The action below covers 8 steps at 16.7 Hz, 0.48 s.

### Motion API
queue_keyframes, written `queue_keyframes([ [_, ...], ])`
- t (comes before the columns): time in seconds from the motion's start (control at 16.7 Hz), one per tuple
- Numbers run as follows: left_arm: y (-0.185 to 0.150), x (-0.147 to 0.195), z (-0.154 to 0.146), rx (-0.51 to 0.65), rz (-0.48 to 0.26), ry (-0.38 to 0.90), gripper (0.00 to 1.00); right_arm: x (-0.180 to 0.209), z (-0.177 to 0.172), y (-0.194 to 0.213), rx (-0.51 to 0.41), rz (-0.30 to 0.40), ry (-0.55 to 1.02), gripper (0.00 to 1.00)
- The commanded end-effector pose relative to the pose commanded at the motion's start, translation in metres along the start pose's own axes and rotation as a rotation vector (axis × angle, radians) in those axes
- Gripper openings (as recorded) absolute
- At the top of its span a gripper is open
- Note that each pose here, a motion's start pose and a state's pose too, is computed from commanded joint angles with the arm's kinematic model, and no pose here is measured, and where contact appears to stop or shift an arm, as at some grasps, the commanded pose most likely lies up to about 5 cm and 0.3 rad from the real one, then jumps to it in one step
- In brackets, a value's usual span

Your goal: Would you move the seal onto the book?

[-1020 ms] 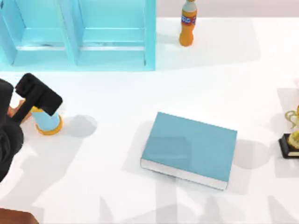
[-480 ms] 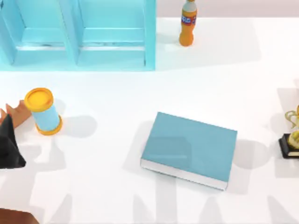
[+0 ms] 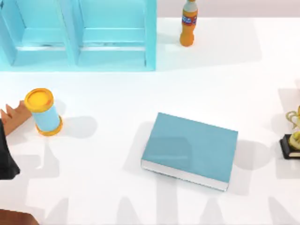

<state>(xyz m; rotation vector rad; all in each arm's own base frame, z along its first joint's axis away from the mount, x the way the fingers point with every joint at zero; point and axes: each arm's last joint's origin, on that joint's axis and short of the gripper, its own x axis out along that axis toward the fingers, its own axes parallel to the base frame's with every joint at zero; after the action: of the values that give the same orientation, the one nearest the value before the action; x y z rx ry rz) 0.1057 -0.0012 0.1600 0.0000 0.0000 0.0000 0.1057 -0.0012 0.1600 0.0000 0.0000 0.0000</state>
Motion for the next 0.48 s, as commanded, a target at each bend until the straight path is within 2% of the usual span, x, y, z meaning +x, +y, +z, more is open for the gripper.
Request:
queue_keyframes([
  [0.3, 0.000, 0.000, 0.000, 0.000, 0.000, 0.000, 1.00, 0.000, 0.001, 0.000, -0.002, -0.001, 0.011, 1.00],
  [0.48, 0.000, 0.000, 0.000, 0.000, 0.000, 0.000, 1.00, 0.001, 0.014, -0.002, -0.021, -0.007, 0.112, 1.00],
])
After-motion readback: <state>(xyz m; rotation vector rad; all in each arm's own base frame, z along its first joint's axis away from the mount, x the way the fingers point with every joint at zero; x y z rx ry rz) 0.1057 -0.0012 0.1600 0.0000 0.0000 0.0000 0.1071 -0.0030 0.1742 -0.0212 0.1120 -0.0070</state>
